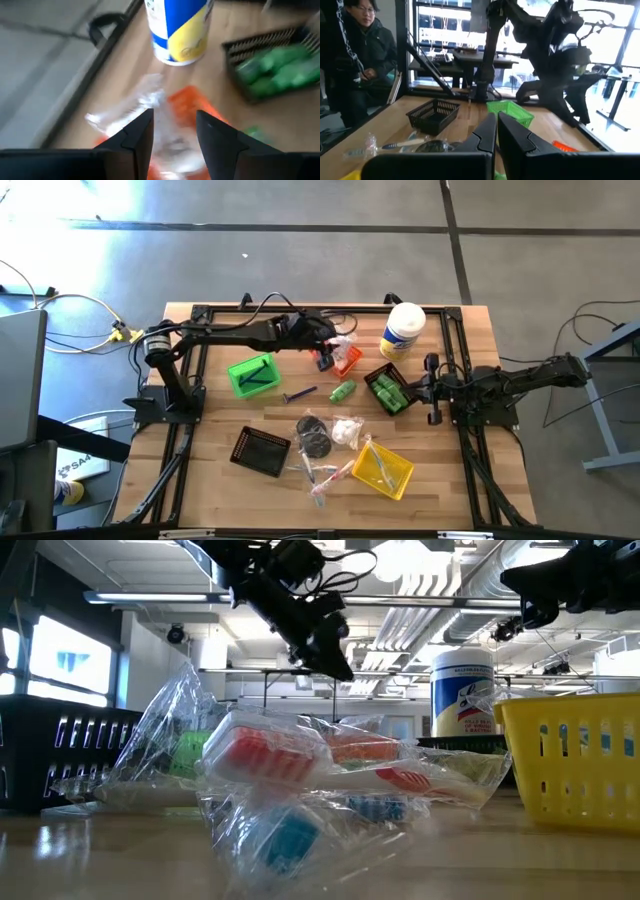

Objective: Pick & Place Travel size toiletries
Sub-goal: Put the blue razor into the green bin

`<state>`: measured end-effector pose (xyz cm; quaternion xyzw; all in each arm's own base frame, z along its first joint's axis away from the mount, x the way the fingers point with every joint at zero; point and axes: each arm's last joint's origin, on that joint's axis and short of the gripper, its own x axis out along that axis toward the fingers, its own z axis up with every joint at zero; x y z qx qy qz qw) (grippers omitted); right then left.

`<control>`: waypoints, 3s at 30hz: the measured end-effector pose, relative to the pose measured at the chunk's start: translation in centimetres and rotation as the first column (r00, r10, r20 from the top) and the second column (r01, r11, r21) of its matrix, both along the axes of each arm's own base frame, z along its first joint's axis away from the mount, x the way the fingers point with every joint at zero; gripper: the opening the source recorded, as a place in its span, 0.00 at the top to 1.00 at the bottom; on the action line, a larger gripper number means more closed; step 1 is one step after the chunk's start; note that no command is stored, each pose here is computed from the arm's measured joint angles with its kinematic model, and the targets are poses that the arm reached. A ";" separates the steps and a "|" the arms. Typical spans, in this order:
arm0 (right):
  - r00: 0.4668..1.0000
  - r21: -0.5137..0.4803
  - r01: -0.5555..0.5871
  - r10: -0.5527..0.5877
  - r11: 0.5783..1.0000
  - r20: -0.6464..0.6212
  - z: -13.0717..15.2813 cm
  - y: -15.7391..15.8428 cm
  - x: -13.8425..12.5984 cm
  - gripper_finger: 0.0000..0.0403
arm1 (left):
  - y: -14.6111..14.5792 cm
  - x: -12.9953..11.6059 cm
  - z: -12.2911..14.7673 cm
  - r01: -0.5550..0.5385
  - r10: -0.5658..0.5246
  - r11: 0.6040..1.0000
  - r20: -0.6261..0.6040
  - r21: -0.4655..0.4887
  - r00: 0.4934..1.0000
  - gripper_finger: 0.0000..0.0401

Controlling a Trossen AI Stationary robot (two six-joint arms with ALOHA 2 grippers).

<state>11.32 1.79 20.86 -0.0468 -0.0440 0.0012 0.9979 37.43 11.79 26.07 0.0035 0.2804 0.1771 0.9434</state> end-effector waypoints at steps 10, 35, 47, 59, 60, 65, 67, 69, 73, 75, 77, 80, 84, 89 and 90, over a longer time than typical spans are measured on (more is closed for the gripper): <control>0.995 -0.006 0.003 -0.003 1.000 0.098 1.0 0.0 -0.1 0.98 | -4.8 1.2 -0.8 0.090 -0.066 0.975 0.119 -0.203 0.991 0.64; 0.998 -0.007 0.005 -0.005 1.000 0.059 0.6 0.0 -0.1 0.98 | -13.6 1.2 -2.9 0.310 -0.274 0.931 0.192 -0.192 0.942 0.64; 0.998 -0.004 0.006 -0.005 1.000 0.065 0.6 0.0 -0.1 0.98 | -13.6 1.2 -3.0 0.333 -0.297 0.919 0.184 -0.210 0.937 0.64; 0.997 -0.006 0.014 -0.014 1.000 0.075 0.7 -0.1 -0.1 0.98 | -13.9 1.0 -3.3 0.349 -0.329 0.920 0.133 -0.179 0.935 0.64; 0.997 -0.006 0.014 -0.014 1.000 0.075 0.7 -0.1 -0.1 0.98 | -14.3 0.9 -3.4 0.366 -0.347 0.916 0.131 -0.166 0.928 0.64; 0.997 -0.002 0.012 -0.011 1.000 0.075 0.7 0.0 -0.1 0.98 | -16.2 -0.1 -5.3 0.443 -0.422 0.891 0.180 -0.102 0.889 0.64; 0.997 -0.001 0.011 -0.011 1.000 0.074 0.7 0.0 -0.1 0.98 | -16.5 -0.8 -5.8 0.454 -0.428 0.887 0.215 -0.087 0.878 0.64; 0.997 -0.001 0.011 -0.011 1.000 0.074 0.7 0.0 -0.1 0.98 | -16.3 -1.6 -6.2 0.453 -0.425 0.888 0.241 -0.076 0.873 0.64; 0.997 0.005 0.009 -0.009 1.000 0.074 0.7 0.0 -0.1 0.98 | -16.1 -3.5 -6.3 0.460 -0.430 0.886 0.277 -0.051 0.859 0.64; 0.997 0.005 0.009 -0.009 1.000 0.075 0.7 0.0 -0.1 0.98 | -15.9 -4.7 -5.7 0.465 -0.436 0.885 0.302 -0.028 0.848 0.64; 0.997 0.005 0.009 -0.009 1.000 0.074 0.7 0.0 -0.1 0.98 | -15.8 -5.6 -5.2 0.471 -0.444 0.882 0.314 -0.012 0.839 0.64; 0.997 0.006 0.009 -0.010 1.000 0.078 0.8 0.0 -0.1 0.98 | -15.7 -7.3 -4.9 0.480 -0.457 0.877 0.315 0.005 0.832 0.64; 0.994 0.014 0.041 -0.042 0.999 0.101 1.0 -0.1 -0.1 0.98 | -15.4 -9.2 -4.4 0.488 -0.477 0.871 0.326 0.054 0.816 0.64; 0.983 0.008 0.101 -0.101 0.995 0.156 1.6 -0.3 -0.2 0.98 | -15.1 -11.2 -3.1 0.486 -0.498 0.865 0.352 0.127 0.793 0.64; 0.980 0.008 0.103 -0.102 0.995 0.172 1.7 -0.3 -0.3 0.98 | -15.0 -11.7 -2.7 0.486 -0.501 0.863 0.352 0.135 0.791 0.64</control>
